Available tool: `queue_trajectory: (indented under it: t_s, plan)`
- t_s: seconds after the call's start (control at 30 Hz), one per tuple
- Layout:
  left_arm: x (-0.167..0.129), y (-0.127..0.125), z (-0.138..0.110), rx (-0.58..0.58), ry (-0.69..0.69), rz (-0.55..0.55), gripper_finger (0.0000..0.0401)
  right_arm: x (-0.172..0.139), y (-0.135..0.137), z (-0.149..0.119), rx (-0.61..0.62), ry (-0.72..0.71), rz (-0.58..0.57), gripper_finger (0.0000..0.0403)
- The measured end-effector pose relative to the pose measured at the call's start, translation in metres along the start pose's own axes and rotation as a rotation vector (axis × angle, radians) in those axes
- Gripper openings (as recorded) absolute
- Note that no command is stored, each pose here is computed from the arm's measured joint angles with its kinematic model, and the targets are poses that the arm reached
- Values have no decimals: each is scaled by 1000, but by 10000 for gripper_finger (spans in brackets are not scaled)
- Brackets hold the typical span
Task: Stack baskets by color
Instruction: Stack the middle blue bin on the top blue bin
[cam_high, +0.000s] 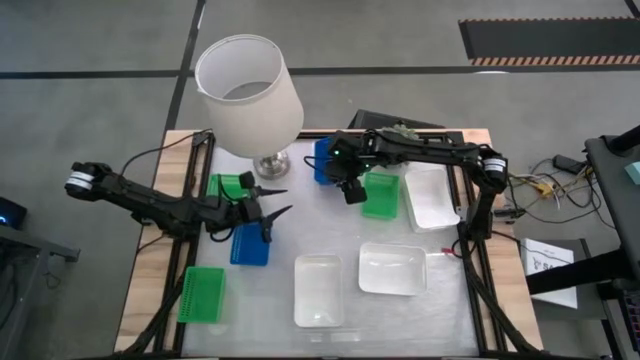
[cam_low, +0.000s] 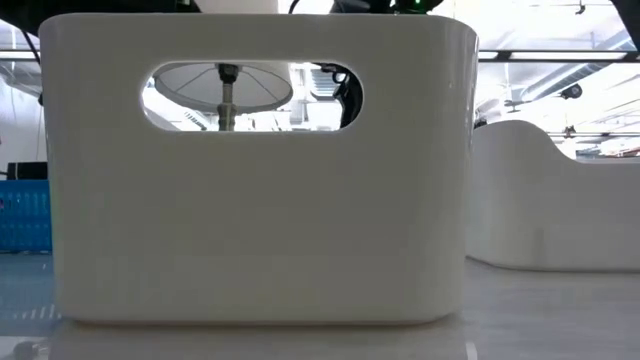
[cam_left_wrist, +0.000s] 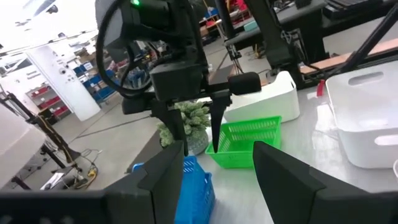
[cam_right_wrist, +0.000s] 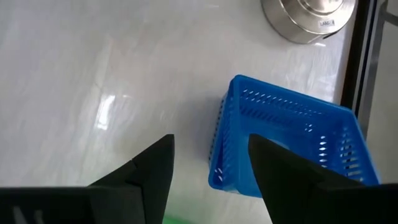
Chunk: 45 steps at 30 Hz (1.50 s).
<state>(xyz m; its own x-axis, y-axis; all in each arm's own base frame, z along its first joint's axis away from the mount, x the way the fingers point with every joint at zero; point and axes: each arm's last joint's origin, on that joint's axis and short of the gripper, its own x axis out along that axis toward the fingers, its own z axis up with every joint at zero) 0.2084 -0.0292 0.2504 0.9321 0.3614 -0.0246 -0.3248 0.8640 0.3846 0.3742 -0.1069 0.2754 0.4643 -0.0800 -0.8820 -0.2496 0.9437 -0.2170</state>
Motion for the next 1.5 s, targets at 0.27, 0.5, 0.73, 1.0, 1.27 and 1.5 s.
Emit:
queue_trajectory:
  t_s: [0.27,0.5,0.73,1.0,1.27,1.5]
  plan:
    - [0,0,1,-13,-10,4,177,0,5,3,43,21,-31,198]
    - [0,2,5,-37,-45,17,177,0,10,5,33,77,-103,198]
    - [0,2,5,-33,-52,18,177,21,8,9,56,49,-89,198]
    - [0,2,6,-26,-56,19,177,62,1,3,11,189,-167,192]
    - [0,2,6,-17,-55,18,177,68,-5,4,33,219,-155,116]
    - [0,2,6,-17,-55,18,177,71,-12,-2,46,241,-149,25]
